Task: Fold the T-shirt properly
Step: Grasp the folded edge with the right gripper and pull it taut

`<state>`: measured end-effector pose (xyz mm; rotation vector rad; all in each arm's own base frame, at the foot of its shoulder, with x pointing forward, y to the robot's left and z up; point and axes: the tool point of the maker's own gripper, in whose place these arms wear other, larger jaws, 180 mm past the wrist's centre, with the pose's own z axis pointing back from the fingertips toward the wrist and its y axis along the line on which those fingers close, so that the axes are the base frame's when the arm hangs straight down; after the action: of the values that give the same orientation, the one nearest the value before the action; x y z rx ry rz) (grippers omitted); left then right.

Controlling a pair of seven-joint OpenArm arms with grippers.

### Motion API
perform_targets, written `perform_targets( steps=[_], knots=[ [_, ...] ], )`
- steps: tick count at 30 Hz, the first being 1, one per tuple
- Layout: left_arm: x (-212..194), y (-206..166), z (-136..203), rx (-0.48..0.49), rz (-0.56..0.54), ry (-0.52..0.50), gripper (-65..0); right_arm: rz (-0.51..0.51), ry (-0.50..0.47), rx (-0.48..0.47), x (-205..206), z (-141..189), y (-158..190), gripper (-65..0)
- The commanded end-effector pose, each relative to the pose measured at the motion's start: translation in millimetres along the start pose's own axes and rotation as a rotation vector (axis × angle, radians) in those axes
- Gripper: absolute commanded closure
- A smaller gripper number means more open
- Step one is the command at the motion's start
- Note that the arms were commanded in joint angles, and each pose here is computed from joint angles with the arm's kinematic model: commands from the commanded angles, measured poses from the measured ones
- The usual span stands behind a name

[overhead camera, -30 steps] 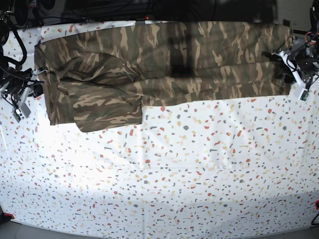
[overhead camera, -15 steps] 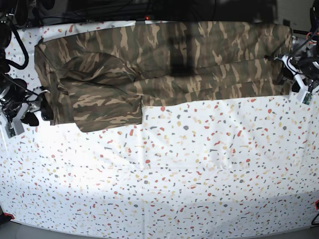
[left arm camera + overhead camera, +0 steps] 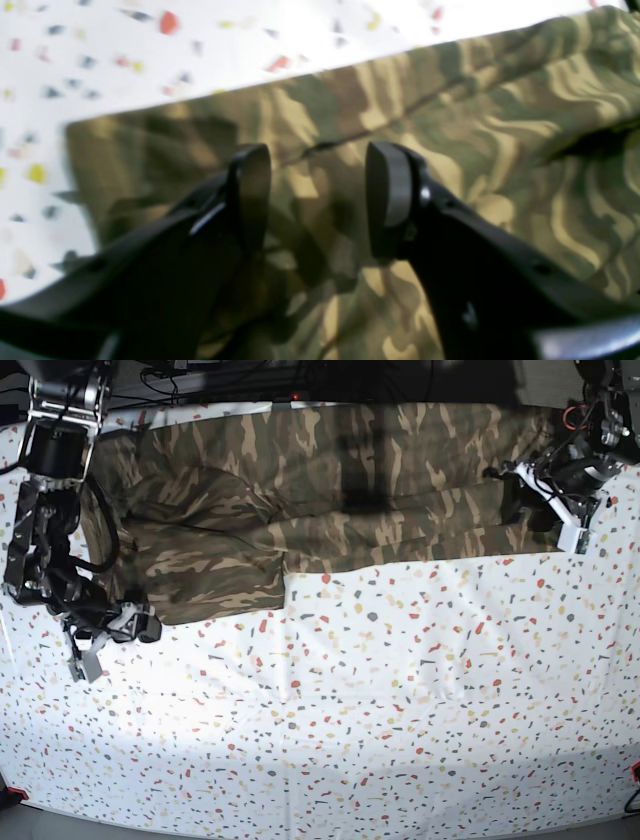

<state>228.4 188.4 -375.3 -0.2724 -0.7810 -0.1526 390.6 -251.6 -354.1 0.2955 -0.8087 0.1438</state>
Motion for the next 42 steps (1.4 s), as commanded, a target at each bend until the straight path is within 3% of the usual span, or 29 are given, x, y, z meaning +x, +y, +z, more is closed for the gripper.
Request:
perform_targets(
  steps=[1, 6, 11, 15, 18, 22, 24, 25, 29, 42],
  knots=[
    [11, 1, 3, -0.001, -0.016, -0.033, -30.1, 0.003, -0.05, 0.004, 28, 1, -4, -31.9],
    [11, 1, 3, -0.001, -0.016, -0.033, -30.0, -0.041, 0.062, 0.051, 24, -30, 1, -31.9],
    [11, 1, 3, -0.001, -0.016, -0.034, -30.0, -0.045, 0.215, 0.082, -6, -49, 9, -31.9],
    [11, 1, 3, -0.001, -0.016, -0.034, -30.1, -0.02, 0.325, 0.097, -27, -48, 16, -31.9],
    [11, 1, 3, -0.001, -0.016, -0.034, -30.1, -0.07, 0.369, 0.16, -33, -43, 27, -31.8],
    [11, 1, 3, -0.001, -0.016, -0.034, -30.1, -0.114, 0.456, 0.241, -41, -30, 39, -26.4],
    [11, 1, 3, -0.001, -0.016, -0.034, -30.0, -0.119, 0.453, 0.251, -36, -26, 38, -25.8],
    [11, 1, 3, -0.001, -0.016, -0.034, -30.1, -0.116, 0.446, 0.245, -32, -25, 35, -22.6],
    [11, 1, 3, -0.001, -0.016, -0.034, -30.1, -0.104, 0.422, 0.23, -16, -22, 28, 0.0],
    [11, 1, 3, -0.001, -0.016, -0.035, -30.0, -0.092, 0.411, 0.238, 1, -17, 28, 0.0]
  ],
)
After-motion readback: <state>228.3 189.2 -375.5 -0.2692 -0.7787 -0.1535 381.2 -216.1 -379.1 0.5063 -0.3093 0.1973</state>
